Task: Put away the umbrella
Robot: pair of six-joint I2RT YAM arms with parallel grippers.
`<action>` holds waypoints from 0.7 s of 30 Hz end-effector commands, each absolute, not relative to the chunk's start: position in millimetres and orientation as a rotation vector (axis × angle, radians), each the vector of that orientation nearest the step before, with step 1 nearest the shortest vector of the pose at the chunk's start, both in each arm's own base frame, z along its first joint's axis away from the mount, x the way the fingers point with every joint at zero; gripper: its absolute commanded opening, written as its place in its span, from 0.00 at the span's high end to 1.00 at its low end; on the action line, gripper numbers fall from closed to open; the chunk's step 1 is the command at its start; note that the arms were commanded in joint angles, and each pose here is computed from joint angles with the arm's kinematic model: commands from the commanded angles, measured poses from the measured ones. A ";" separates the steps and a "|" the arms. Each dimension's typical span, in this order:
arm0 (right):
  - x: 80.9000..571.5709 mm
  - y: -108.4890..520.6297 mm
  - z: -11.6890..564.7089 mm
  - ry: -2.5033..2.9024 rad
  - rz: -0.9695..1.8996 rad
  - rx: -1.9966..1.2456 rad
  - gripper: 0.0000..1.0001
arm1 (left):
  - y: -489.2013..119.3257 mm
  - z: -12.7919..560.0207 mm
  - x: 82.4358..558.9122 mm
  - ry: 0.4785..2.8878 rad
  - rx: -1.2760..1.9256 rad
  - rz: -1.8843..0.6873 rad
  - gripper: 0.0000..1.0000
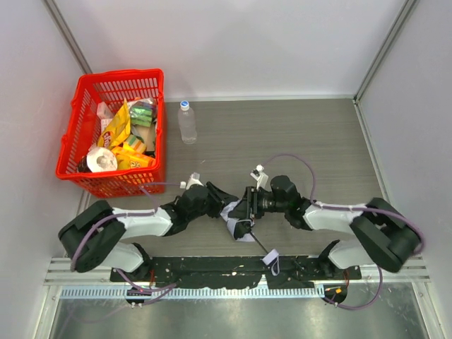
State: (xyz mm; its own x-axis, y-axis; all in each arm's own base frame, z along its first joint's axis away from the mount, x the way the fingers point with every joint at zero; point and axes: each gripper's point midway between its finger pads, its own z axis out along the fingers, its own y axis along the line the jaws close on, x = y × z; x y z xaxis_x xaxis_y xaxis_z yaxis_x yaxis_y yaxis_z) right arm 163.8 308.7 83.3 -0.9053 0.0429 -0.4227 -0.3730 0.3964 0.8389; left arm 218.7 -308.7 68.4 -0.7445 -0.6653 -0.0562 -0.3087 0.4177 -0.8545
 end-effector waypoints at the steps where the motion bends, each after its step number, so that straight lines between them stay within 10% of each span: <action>1: 193.8 300.1 134.0 2.238 1.275 -0.260 0.38 | -304.3 125.4 239.9 2.106 -0.679 -1.250 1.00; 21: 265.1 166.4 252.1 2.046 0.938 0.513 0.12 | -262.9 322.1 296.4 1.379 -0.548 -1.573 1.00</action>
